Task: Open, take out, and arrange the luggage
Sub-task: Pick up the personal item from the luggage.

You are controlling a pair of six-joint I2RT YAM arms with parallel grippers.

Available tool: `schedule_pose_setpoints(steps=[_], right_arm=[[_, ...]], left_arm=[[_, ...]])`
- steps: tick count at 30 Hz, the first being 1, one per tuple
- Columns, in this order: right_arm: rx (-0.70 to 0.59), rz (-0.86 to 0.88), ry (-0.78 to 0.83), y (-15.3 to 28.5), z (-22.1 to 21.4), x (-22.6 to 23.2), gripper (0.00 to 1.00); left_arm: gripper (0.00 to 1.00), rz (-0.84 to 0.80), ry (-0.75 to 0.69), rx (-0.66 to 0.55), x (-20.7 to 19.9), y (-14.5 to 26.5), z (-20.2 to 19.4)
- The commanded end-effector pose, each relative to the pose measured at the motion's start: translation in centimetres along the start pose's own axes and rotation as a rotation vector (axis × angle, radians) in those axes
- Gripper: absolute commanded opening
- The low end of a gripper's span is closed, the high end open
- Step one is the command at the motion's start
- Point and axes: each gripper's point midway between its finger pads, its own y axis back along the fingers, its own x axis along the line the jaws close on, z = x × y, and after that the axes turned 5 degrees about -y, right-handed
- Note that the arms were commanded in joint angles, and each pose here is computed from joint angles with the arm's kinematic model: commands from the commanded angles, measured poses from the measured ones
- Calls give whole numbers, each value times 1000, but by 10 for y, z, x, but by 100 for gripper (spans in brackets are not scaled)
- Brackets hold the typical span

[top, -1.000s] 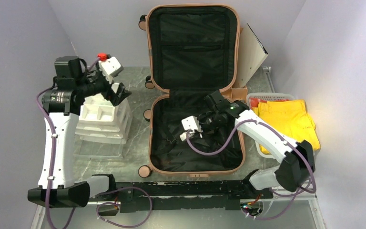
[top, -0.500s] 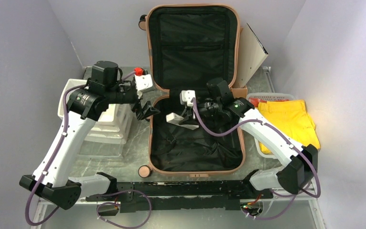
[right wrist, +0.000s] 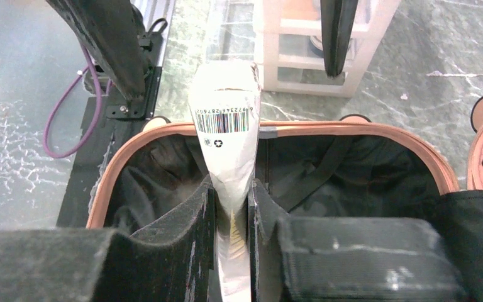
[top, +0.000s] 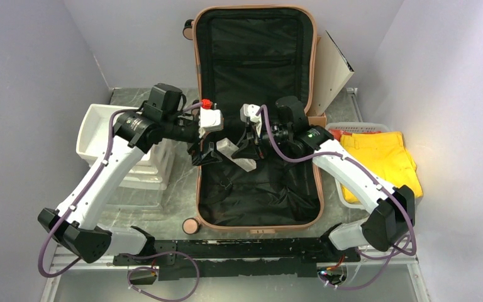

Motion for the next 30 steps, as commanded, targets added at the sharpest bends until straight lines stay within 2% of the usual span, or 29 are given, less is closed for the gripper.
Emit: schedule_pose_setpoints(steps=[1,8,16,25,27,29,30], right_arm=[[-63,46,30,-1,18,7,4],[-65,21,27,-2,16,3,4],[-44,9,35,-5,5,0,5],[-36,21,28,-10,2,-1,7],[-30,22,29,-10,1,-2,15],[-25,21,34,-10,1,-2,35],[-25,19,37,-9,2,-2,38]], left_arm=[[97,-41,-25,-2,-7,-6,2],[96,-45,-9,25,1,-17,-3],[80,-70,-4,30,2,-25,-6],[36,-91,7,47,-2,-29,-12],[26,-94,4,41,-5,-29,-13],[13,-88,4,42,-5,-29,-14],[7,-85,5,44,-4,-29,-14]])
